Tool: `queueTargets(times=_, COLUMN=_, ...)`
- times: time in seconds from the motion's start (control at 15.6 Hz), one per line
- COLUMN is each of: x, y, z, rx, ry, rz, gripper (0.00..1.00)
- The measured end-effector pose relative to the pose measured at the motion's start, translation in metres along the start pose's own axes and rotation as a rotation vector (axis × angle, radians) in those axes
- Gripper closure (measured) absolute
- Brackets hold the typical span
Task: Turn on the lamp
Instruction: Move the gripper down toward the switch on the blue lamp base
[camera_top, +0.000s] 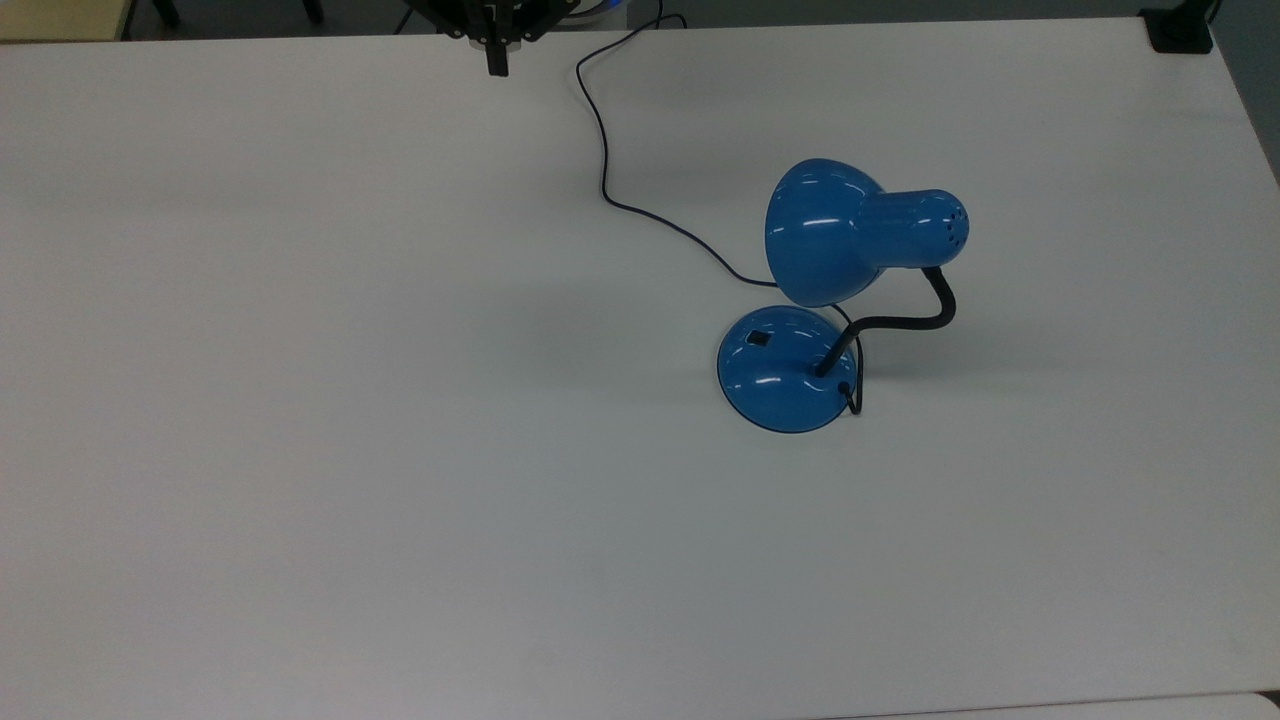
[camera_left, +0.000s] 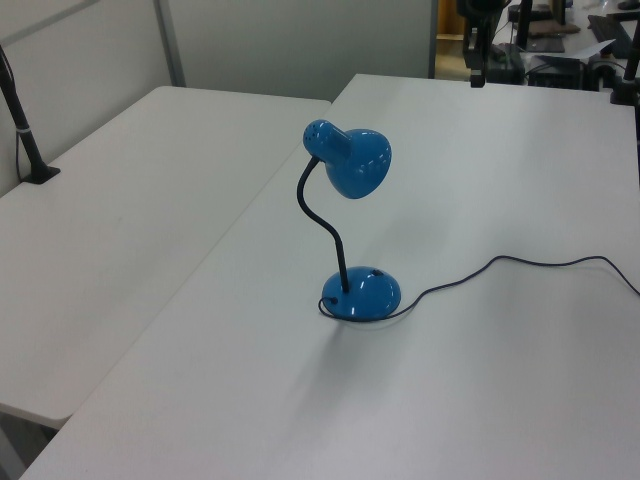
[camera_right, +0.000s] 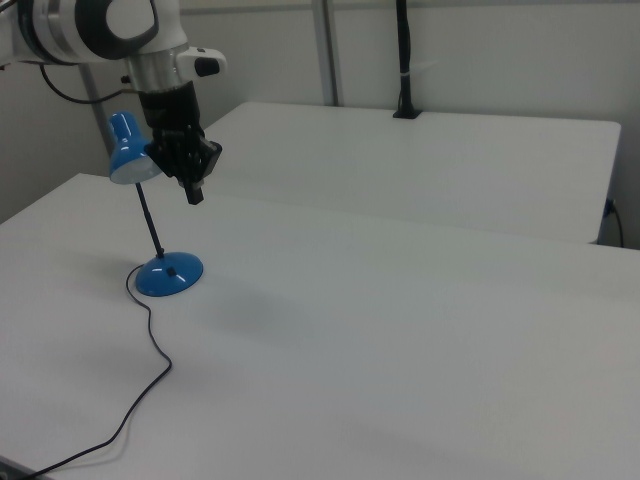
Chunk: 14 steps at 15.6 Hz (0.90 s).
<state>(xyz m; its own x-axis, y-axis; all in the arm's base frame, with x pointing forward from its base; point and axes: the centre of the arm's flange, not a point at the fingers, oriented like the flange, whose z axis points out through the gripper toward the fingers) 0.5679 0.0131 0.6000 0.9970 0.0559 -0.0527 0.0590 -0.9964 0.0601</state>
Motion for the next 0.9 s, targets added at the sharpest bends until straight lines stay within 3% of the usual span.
queueTargets(times=0.38, x=0.013, y=-0.013, z=0.015, rx=0.040, ry=0.052, rz=-0.145, gripper=0.99)
queueTargets(times=0.9, x=0.039, y=-0.125, z=0.139, rx=0.076, ry=0.181, rz=-0.430, gripper=0.99)
